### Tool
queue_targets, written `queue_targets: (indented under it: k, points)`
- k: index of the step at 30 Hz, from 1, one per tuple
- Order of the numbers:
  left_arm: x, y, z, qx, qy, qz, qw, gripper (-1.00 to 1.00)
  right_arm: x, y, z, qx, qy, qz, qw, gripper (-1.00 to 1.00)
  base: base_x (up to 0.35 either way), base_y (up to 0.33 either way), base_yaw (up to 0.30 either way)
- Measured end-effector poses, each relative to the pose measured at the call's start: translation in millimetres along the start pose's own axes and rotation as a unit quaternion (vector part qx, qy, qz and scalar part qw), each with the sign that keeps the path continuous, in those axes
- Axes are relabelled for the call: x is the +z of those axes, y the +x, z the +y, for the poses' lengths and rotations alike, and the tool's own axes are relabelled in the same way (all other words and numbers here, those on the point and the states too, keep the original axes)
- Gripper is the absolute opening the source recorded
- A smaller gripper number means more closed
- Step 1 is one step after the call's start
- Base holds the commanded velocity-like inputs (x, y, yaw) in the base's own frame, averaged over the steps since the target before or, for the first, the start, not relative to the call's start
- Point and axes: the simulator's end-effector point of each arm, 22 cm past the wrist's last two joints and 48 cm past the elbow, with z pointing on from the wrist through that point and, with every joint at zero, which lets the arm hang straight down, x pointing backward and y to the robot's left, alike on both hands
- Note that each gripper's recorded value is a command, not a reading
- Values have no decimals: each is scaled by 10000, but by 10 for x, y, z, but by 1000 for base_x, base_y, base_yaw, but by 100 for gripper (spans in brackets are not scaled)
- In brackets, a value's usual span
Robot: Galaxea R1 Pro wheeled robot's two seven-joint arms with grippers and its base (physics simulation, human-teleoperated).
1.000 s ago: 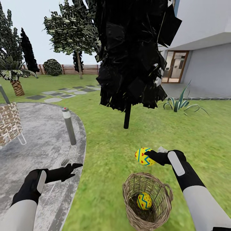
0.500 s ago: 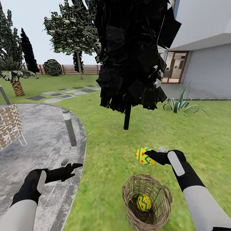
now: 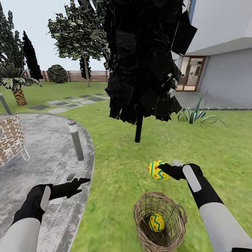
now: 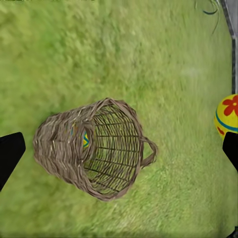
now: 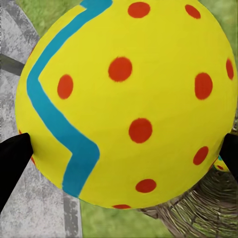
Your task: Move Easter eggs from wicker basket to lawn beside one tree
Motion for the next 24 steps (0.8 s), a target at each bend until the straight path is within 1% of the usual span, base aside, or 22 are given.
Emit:
queue_targets:
  k: [18, 20, 22, 24]
  points:
    - [-164, -81, -229, -28, 2, 21, 10000, 100, -203, -166, 148, 7, -8, -15, 10000, -100, 0, 0, 0]
    - [-181, -92, -300, -36, 106, 18, 9999, 100, -227, -186, 162, 10, -9, -18, 10000, -100, 0, 0, 0]
    - [-198, -94, -424, -25, 322, 30, 9995, 100, -248, -200, 179, 10, -11, -16, 10000, -100, 0, 0, 0]
    - [-221, -104, -502, -15, 444, 30, 9990, 100, -269, -212, 198, 10, -14, -12, 10000, -100, 0, 0, 0]
